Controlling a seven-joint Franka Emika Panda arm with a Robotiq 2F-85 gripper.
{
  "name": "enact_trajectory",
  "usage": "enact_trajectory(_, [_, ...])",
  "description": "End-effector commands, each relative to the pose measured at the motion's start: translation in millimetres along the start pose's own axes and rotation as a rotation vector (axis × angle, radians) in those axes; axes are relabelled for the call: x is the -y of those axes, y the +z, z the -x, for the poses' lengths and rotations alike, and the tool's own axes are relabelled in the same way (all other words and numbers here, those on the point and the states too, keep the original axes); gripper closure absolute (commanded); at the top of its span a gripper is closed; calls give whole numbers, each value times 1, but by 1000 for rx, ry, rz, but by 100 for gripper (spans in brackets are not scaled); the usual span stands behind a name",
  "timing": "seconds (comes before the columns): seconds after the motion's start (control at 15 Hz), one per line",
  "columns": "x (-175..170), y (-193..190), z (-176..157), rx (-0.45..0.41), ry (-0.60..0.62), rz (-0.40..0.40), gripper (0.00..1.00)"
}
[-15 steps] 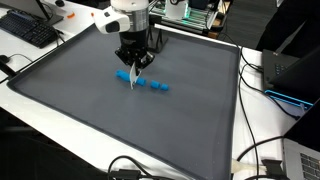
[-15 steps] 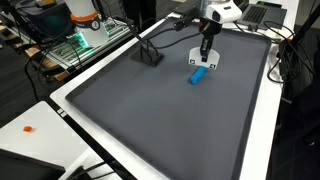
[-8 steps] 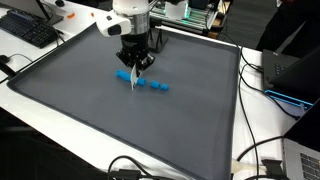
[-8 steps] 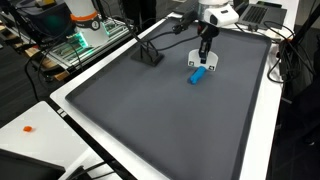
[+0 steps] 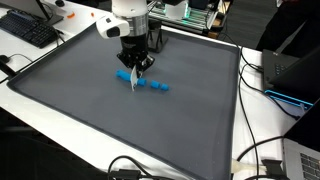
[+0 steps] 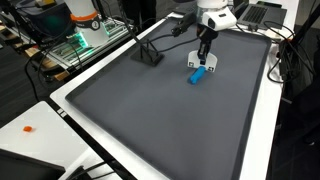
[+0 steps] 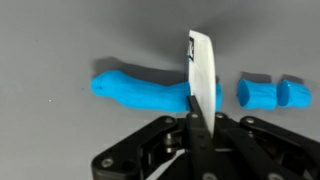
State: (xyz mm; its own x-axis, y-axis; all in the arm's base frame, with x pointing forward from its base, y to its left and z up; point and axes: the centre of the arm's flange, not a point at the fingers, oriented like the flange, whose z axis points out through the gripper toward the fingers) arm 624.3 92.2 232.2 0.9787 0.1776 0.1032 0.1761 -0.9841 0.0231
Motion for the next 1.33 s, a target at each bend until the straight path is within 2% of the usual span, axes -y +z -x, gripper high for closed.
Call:
enact_trajectory(0.0, [7, 22, 9, 39, 23, -57, 99])
enact_trajectory(0.4, [10, 17, 8, 47, 33, -77, 99])
enact_trajectory(1.27, [10, -10, 3, 77, 2, -17, 99])
